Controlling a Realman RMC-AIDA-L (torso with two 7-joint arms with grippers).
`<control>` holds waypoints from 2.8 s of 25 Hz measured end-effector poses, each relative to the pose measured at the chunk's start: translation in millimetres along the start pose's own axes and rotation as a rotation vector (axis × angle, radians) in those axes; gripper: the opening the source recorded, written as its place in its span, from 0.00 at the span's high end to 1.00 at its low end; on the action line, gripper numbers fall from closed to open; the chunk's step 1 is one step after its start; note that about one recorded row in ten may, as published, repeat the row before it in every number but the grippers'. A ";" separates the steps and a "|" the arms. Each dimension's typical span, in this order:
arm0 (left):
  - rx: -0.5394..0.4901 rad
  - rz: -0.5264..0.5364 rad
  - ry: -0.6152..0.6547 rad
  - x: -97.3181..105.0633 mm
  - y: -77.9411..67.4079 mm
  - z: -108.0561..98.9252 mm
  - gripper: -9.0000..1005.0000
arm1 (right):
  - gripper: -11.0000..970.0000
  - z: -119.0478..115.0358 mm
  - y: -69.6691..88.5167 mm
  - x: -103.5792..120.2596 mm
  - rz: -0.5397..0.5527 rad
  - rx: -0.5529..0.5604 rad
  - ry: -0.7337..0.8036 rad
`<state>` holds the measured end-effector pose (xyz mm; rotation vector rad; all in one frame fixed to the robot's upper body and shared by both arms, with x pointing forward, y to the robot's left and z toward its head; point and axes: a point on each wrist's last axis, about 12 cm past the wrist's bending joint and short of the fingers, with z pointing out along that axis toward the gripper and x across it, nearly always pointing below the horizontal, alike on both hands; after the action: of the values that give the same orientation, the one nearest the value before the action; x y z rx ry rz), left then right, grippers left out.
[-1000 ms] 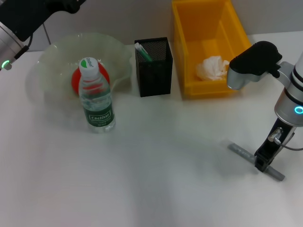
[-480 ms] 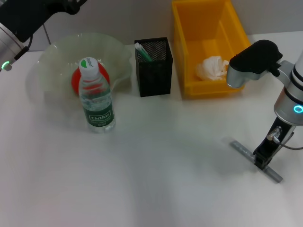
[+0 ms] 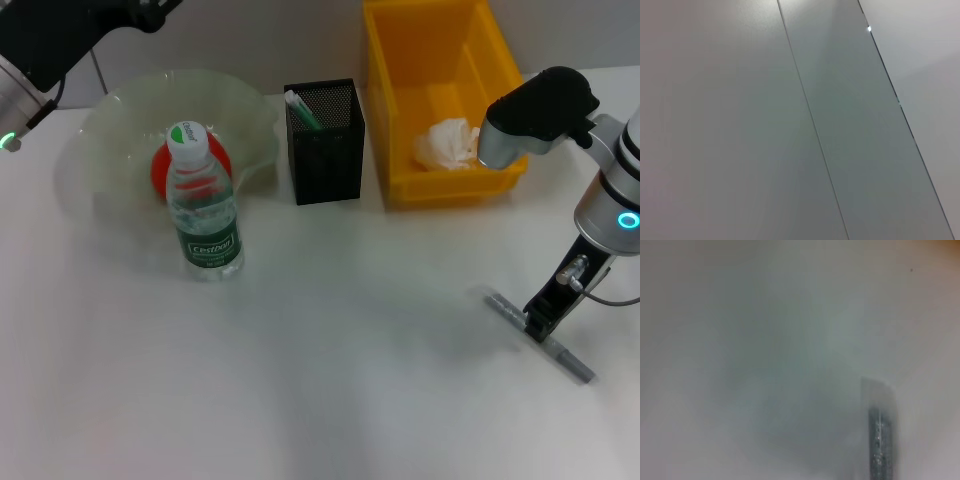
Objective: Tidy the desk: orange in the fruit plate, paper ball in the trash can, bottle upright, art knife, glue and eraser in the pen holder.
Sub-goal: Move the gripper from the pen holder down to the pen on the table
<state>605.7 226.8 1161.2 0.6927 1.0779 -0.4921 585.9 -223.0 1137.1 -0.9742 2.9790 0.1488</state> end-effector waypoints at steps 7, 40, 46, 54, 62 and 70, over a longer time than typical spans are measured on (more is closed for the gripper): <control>0.006 0.001 -0.008 -1.1 -0.8 -0.1 0.30 | 0.88 1.6 1.5 1.1 -0.005 -0.006 0.014; 0.010 0.003 -0.006 -0.7 -1.2 -1.3 0.30 | 0.69 8.4 0.2 1.1 0.017 0.005 0.047; 0.008 0.014 -0.008 -0.9 -1.0 -1.3 0.30 | 0.69 7.9 0.1 0.4 0.016 0.008 0.045; 0.008 0.014 -0.009 -1.0 -1.1 -1.1 0.30 | 0.71 8.3 0.4 0.0 0.018 0.007 0.048; 0.011 0.018 -0.011 -1.8 -1.2 -0.5 0.30 | 0.73 11.5 0.8 0.5 0.017 0.004 0.065; 0.013 0.019 -0.010 -1.7 -1.5 -2.0 0.30 | 0.73 11.0 0.9 0.0 0.017 0.006 0.063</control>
<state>602.7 227.2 1161.7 0.7102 1.0583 -0.4859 585.1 -221.3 1126.2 -0.9708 3.0440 0.1113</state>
